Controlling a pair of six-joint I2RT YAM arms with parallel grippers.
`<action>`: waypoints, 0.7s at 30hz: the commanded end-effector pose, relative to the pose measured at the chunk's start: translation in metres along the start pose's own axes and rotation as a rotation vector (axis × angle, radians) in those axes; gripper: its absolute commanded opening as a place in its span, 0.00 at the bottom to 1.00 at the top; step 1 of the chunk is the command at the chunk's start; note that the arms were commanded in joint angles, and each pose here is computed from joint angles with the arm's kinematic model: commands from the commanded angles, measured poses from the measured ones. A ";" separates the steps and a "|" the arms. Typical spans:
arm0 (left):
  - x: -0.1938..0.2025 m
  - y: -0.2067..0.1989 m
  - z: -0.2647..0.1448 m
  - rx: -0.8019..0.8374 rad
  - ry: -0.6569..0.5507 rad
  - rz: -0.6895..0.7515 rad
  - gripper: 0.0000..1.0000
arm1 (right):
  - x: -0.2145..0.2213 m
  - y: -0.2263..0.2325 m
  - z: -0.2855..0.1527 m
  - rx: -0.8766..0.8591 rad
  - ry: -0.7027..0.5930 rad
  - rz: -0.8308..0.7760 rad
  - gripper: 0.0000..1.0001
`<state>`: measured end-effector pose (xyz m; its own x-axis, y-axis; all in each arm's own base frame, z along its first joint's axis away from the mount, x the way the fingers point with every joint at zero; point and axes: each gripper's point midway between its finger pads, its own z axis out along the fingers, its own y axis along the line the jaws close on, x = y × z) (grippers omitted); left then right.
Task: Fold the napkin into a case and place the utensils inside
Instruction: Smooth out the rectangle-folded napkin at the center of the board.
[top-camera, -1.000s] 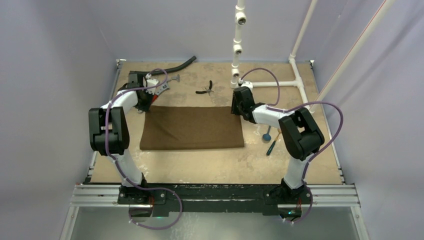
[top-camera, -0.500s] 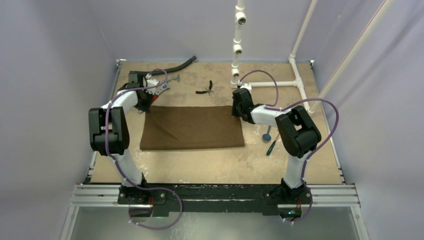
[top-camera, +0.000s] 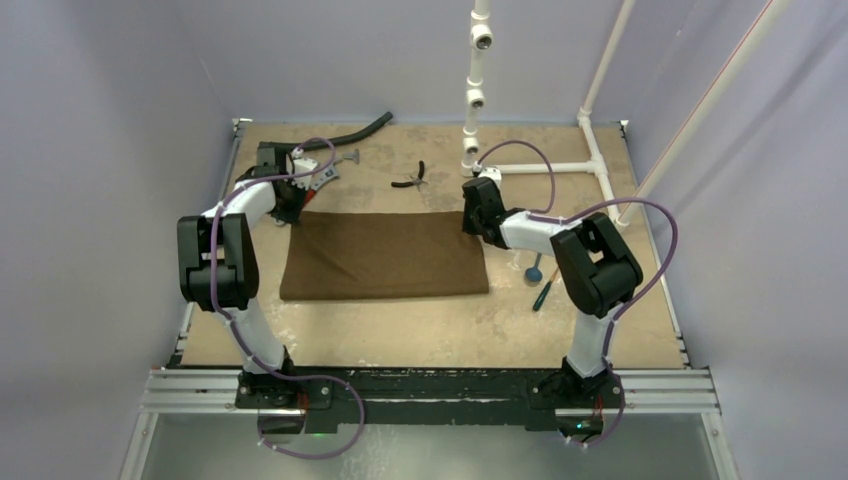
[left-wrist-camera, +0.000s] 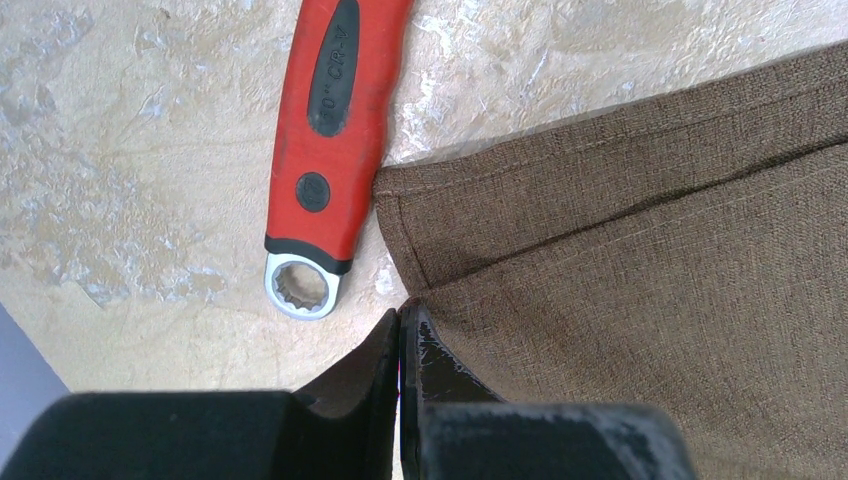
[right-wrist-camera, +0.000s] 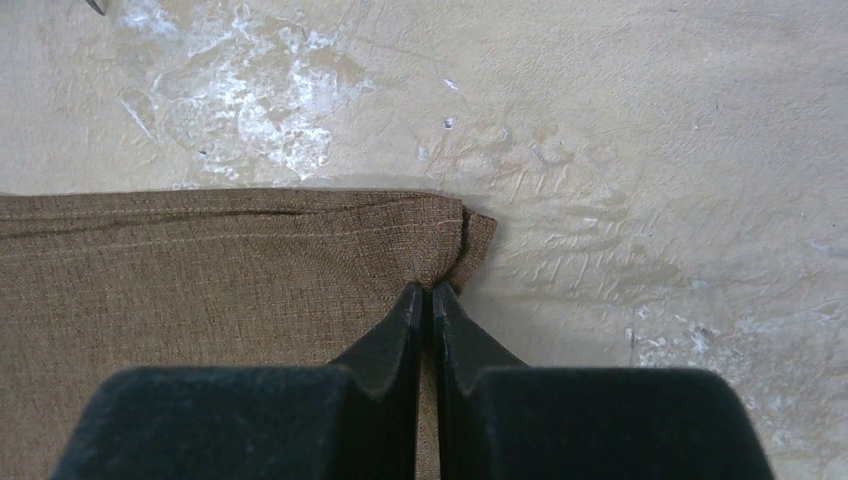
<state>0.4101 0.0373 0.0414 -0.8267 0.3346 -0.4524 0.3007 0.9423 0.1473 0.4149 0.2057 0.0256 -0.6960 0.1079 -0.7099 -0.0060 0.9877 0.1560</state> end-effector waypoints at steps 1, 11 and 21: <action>-0.018 0.004 -0.013 0.000 -0.055 0.009 0.00 | -0.021 -0.004 -0.017 0.040 -0.061 0.010 0.06; -0.026 -0.002 -0.022 0.001 -0.075 0.018 0.00 | -0.022 -0.009 -0.029 0.053 -0.080 0.013 0.00; -0.054 -0.008 -0.044 -0.033 -0.143 0.035 0.00 | -0.029 -0.016 -0.051 0.052 -0.130 0.032 0.00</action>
<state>0.4123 0.0201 0.0560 -0.8081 0.3632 -0.4637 0.3324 0.9311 0.1500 0.3974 0.1880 0.0504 -0.6597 0.1118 -0.7431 0.0245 0.9915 0.1275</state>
